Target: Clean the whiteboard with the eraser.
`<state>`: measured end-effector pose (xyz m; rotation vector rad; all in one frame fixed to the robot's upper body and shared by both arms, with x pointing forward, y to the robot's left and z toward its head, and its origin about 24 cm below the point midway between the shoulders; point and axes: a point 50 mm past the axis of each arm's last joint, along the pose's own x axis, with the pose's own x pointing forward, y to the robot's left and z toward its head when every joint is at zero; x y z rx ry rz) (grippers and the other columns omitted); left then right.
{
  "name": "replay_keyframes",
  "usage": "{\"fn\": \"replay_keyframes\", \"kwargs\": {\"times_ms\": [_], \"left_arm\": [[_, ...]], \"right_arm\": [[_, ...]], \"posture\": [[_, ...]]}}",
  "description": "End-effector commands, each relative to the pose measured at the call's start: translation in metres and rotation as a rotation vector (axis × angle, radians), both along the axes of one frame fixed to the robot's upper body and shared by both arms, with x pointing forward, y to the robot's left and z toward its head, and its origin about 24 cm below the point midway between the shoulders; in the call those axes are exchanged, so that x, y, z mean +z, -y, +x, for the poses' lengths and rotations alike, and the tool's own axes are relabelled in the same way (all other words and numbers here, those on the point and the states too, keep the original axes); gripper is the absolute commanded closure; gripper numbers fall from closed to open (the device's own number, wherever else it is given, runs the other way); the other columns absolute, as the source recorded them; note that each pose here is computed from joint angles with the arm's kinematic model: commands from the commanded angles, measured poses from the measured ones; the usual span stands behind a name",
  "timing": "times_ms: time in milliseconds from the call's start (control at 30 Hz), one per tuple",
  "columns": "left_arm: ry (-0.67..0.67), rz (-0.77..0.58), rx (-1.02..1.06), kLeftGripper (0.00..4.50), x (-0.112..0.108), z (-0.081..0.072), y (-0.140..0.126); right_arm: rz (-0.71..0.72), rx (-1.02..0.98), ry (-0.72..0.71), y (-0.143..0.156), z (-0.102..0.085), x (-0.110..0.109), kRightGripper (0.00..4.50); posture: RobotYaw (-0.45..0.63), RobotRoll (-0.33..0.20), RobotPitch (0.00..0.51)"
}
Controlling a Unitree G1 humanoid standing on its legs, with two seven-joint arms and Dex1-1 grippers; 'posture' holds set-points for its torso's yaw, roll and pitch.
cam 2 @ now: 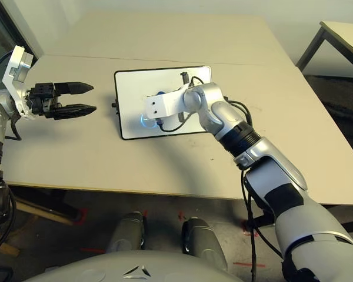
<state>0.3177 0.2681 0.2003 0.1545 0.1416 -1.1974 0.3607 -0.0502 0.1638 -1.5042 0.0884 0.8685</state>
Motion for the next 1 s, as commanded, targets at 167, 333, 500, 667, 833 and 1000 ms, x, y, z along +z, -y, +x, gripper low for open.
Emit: {"fn": "replay_keyframes", "kwargs": {"times_ms": [167, 333, 500, 667, 833, 1000], "left_arm": [[0.010, 0.011, 0.003, 0.00, 0.005, -0.002, 0.001], [0.010, 0.010, 0.009, 0.00, 0.005, -0.004, 0.002], [0.011, 0.008, 0.012, 0.00, 0.004, -0.004, 0.003], [0.012, 0.007, 0.011, 0.00, 0.004, -0.004, 0.004], [0.010, 0.005, 0.009, 0.00, 0.003, -0.004, 0.005], [0.010, 0.004, 0.009, 0.00, 0.002, -0.003, 0.005]], "right_arm": [[-0.013, 0.027, 0.012, -0.011, 0.004, 0.004, 4.38], [-0.015, 0.050, 0.010, -0.019, 0.003, 0.003, 4.38], [-0.011, 0.068, 0.014, -0.027, 0.003, 0.005, 4.38], [-0.005, 0.083, 0.017, -0.035, 0.003, 0.005, 4.38], [-0.008, 0.094, 0.012, -0.037, 0.002, 0.004, 4.38], [-0.018, 0.076, -0.003, -0.028, 0.002, 0.001, 4.38]], "posture": [[0.28, 0.000, 0.028], [0.29, 0.000, 0.026], [0.29, 0.000, 0.024], [0.29, 0.000, 0.025], [0.28, 0.000, 0.025], [0.28, 0.000, 0.023]]}}
